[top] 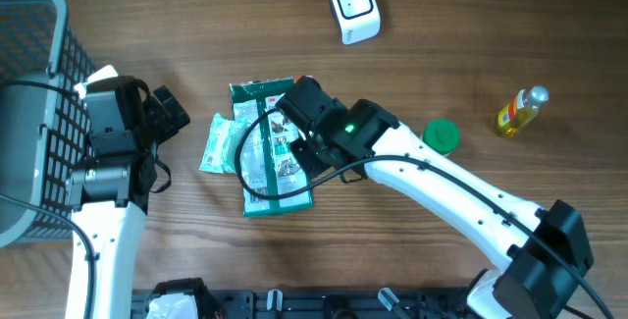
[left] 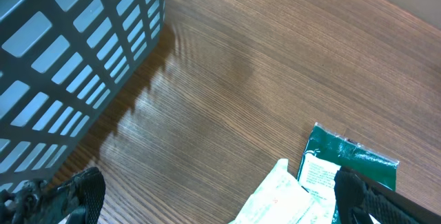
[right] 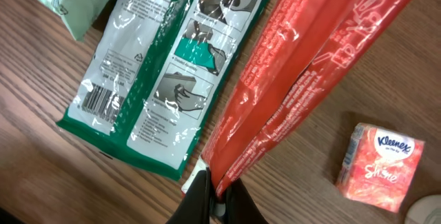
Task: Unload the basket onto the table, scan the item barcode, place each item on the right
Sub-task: 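Grasp the red glove strip on the glove packet with right gripper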
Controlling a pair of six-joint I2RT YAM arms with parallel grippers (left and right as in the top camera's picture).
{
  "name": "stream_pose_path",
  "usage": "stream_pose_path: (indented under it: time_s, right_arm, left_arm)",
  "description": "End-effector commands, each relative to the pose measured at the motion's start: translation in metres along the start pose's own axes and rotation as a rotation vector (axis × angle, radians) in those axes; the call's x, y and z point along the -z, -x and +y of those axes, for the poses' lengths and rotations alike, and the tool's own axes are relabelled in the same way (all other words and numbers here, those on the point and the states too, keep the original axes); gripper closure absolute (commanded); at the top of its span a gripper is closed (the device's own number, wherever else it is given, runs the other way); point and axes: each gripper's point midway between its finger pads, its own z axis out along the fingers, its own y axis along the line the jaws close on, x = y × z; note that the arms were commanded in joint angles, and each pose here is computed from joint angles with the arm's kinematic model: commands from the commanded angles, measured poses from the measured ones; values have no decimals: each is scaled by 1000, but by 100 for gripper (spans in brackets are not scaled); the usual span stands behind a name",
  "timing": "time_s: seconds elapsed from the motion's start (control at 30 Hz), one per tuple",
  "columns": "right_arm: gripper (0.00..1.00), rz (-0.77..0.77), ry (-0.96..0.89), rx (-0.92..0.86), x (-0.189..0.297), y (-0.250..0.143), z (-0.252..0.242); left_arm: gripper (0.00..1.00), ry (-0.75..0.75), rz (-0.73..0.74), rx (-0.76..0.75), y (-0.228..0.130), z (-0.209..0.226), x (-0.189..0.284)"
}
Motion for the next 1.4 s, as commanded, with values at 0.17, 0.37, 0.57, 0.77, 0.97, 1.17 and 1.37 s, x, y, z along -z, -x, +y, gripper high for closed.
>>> stream_pose_path:
  time_s: [0.17, 0.37, 0.57, 0.77, 0.97, 1.17, 1.37]
  right_arm:
    - [96, -26, -13, 32, 8, 5, -2]
    - [96, -29, -13, 31, 8, 5, -2]
    - [96, -53, -25, 158, 9, 12, -4]
    - [96, -62, -23, 189, 15, 16, -8]
    - [96, 56, 249, 361, -13, -12, 36]
    - [96, 276, 249, 404, -72, -58, 29]
    - [96, 389, 210, 427, -109, -79, 19]
  left_arm:
    - [0, 9, -18, -3, 6, 2, 2]
    - [0, 9, -18, -3, 6, 2, 2]
    - [0, 9, -18, -3, 6, 2, 2]
    - [0, 9, -18, -3, 6, 2, 2]
    - [0, 9, -18, -3, 6, 2, 2]
    - [0, 9, -18, -3, 6, 2, 2]
    - [0, 9, -18, -3, 6, 2, 2]
